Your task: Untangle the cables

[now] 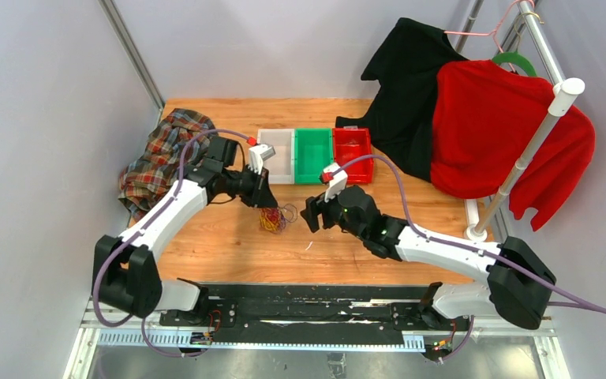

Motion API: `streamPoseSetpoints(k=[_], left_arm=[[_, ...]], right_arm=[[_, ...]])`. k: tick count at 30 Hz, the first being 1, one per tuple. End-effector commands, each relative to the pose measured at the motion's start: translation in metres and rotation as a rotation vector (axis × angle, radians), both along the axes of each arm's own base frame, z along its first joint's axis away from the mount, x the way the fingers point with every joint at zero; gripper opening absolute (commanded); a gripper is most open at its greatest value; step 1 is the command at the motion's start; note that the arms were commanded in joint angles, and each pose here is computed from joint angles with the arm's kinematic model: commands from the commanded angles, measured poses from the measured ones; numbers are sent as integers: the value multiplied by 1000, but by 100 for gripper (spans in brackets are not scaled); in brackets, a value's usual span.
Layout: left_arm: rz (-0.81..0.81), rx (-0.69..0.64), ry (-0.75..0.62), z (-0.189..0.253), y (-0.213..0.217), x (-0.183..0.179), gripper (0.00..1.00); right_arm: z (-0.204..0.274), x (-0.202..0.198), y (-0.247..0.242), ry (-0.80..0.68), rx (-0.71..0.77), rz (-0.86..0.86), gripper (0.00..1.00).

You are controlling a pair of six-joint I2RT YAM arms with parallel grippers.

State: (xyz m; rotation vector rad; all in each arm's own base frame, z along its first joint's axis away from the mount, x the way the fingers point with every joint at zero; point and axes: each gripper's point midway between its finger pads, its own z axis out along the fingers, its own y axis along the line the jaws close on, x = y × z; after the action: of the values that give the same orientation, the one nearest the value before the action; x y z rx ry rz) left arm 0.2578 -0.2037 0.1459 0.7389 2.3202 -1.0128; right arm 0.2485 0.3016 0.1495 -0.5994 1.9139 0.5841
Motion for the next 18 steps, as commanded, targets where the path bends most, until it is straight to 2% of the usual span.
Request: streamPoseSetpoints(k=[1, 7, 18], left_arm=[[-7, -33, -4, 26, -1, -16, 1], [1, -45, -23, 43, 0, -24, 1], [2, -89, -32, 69, -4, -35, 1]], right_arm=[[45, -1, 42, -112, 134, 73, 73], [56, -9, 68, -186, 175, 102, 73], [57, -6, 91, -223, 174, 105, 73]])
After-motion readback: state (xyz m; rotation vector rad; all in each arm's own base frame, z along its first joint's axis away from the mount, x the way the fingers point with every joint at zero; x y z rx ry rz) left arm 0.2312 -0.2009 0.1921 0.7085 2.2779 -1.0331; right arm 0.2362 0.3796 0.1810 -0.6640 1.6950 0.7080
